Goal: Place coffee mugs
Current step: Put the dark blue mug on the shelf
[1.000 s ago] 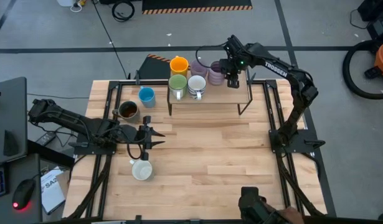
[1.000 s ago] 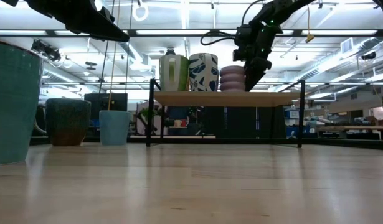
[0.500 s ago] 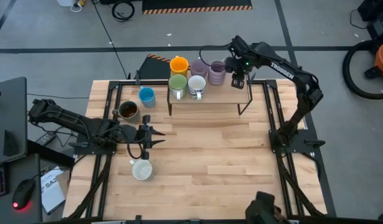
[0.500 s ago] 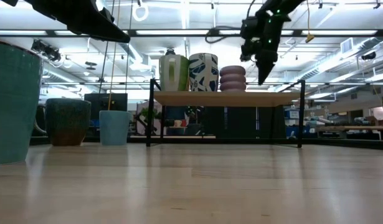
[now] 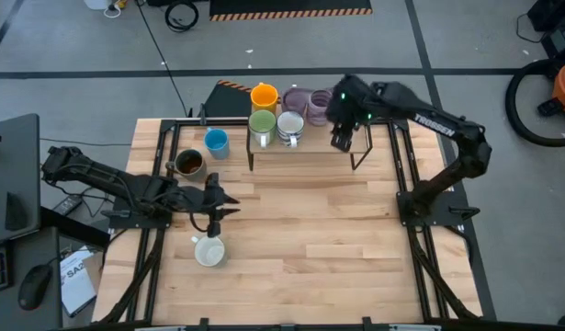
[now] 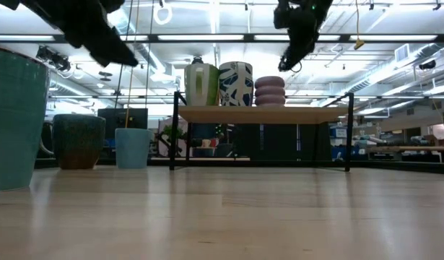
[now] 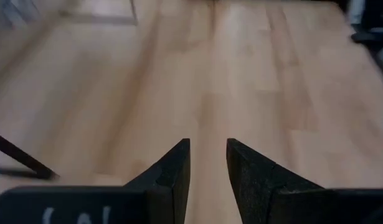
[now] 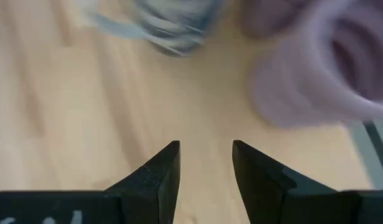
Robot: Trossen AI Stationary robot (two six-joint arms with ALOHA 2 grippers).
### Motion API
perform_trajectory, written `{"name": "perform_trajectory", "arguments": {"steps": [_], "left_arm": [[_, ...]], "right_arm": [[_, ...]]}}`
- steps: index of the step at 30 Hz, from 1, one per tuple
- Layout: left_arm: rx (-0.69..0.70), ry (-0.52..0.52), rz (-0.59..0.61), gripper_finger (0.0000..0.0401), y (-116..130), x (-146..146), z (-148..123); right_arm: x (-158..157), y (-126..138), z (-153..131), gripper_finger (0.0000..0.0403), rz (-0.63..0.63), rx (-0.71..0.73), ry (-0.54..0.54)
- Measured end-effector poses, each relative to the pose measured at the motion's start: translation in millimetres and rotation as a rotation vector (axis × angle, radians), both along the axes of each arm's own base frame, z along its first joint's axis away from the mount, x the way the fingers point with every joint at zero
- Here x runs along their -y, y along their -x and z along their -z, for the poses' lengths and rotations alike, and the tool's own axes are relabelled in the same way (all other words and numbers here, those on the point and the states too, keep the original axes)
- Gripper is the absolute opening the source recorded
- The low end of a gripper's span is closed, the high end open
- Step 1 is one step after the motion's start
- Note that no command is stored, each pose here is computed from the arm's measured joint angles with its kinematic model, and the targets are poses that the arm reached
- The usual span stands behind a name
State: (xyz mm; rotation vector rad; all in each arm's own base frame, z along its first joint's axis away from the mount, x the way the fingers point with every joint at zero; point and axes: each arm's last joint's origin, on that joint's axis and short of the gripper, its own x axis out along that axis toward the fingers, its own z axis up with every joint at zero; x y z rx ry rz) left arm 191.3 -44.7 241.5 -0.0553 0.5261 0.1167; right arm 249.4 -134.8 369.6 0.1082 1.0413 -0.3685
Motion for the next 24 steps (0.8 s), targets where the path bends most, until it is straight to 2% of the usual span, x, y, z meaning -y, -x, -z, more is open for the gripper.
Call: {"name": "perform_trajectory", "arguments": {"steps": [5,11,15,19,24], "left_arm": [[-0.031,0.204,0.046,0.0110,1.1,4.5,1.7],[-0.042,0.310,0.052,0.0110,3.0,12.1,1.7],[-0.041,0.337,0.081,0.0110,5.0,20.9,-3.0],[-0.011,0.307,0.102,0.0110,7.6,31.6,-13.3],[-0.089,0.283,0.088,0.0110,15.6,38.1,-20.8]], "right_arm": [[-39.6,-13.8,21.1,0.0152,-0.096,0.058,-0.015],[-76.2,-27.4,44.8,0.0152,-0.150,0.178,-0.042],[-97.6,-36.9,55.0,0.0152,-0.168,0.238,-0.058],[-119.5,-46.1,59.0,0.0152,-0.209,0.336,-0.066],[-148.5,-51.4,53.8,0.0152,-0.288,0.420,-0.089]]}}
